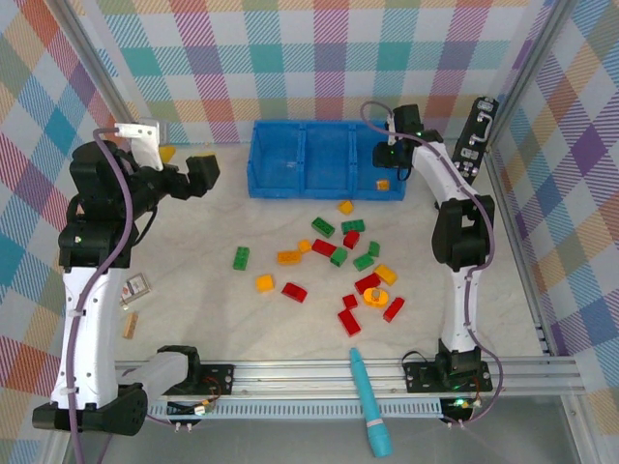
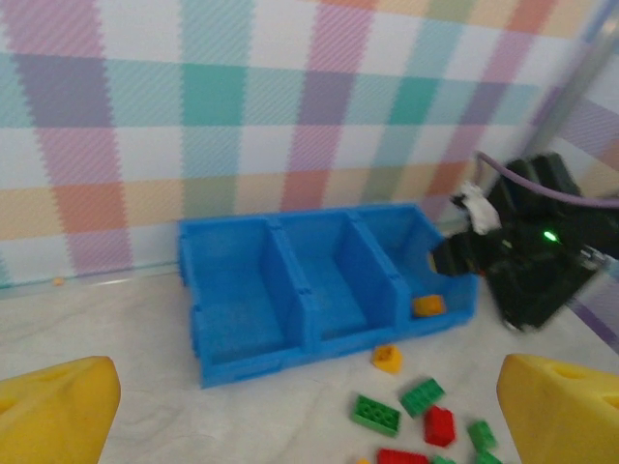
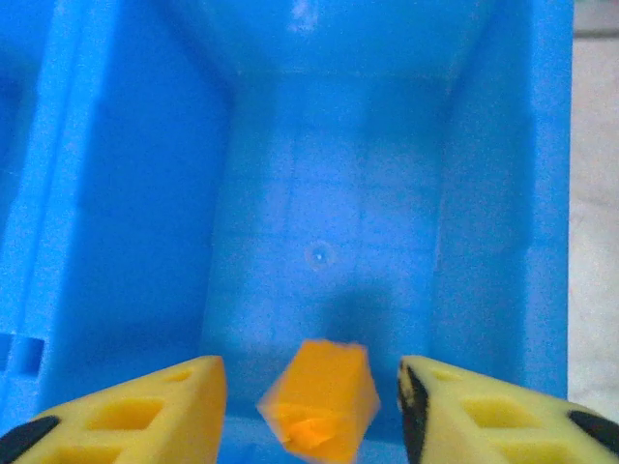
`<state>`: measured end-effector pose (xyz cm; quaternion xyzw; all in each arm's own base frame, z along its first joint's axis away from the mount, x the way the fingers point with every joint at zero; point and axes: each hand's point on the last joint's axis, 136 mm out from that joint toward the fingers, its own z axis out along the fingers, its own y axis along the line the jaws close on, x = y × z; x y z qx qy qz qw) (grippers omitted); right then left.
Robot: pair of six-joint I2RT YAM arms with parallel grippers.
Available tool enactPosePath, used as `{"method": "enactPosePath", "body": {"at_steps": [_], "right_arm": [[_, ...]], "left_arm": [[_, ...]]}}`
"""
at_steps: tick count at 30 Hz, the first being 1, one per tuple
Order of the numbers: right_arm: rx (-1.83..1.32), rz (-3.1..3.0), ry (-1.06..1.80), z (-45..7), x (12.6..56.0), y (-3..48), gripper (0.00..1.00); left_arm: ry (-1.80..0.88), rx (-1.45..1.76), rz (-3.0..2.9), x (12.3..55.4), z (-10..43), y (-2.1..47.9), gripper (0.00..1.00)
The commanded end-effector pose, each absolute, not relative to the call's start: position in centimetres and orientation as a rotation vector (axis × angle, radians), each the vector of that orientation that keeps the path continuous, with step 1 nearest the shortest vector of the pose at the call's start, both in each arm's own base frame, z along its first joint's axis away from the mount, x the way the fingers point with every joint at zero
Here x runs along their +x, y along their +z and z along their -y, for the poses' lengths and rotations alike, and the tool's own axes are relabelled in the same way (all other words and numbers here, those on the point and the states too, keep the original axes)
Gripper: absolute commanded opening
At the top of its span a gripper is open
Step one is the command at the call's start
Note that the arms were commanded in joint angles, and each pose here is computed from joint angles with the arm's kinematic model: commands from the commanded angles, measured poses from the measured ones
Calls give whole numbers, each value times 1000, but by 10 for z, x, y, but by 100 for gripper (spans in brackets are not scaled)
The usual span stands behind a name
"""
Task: Sort the legos into containers by color
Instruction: Place the lego in the container.
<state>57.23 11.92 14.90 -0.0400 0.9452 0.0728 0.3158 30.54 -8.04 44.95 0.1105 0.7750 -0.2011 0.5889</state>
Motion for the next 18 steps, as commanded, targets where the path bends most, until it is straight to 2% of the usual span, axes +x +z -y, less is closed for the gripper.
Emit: {"method": "enactPosePath", "body": {"at_steps": [1, 5, 8, 12, 18], "right_arm": [[-172, -2399, 210, -128, 571, 196, 58], [-207, -2386, 222, -129, 561, 216, 60], [-222, -2393, 204, -128, 538, 226, 67], [-150, -2467, 262, -121, 475, 213, 73], [-39, -2639, 379, -125, 383, 160, 74]], "left_arm": [[-566, 422, -1721, 281, 101, 465, 100], [-549, 417, -1722, 280, 98, 465, 100], [-583, 441, -1735, 282, 103, 462, 100], [-601, 441, -1764, 288, 104, 457, 100], [-620, 453, -1767, 291, 106, 452, 100]]}}
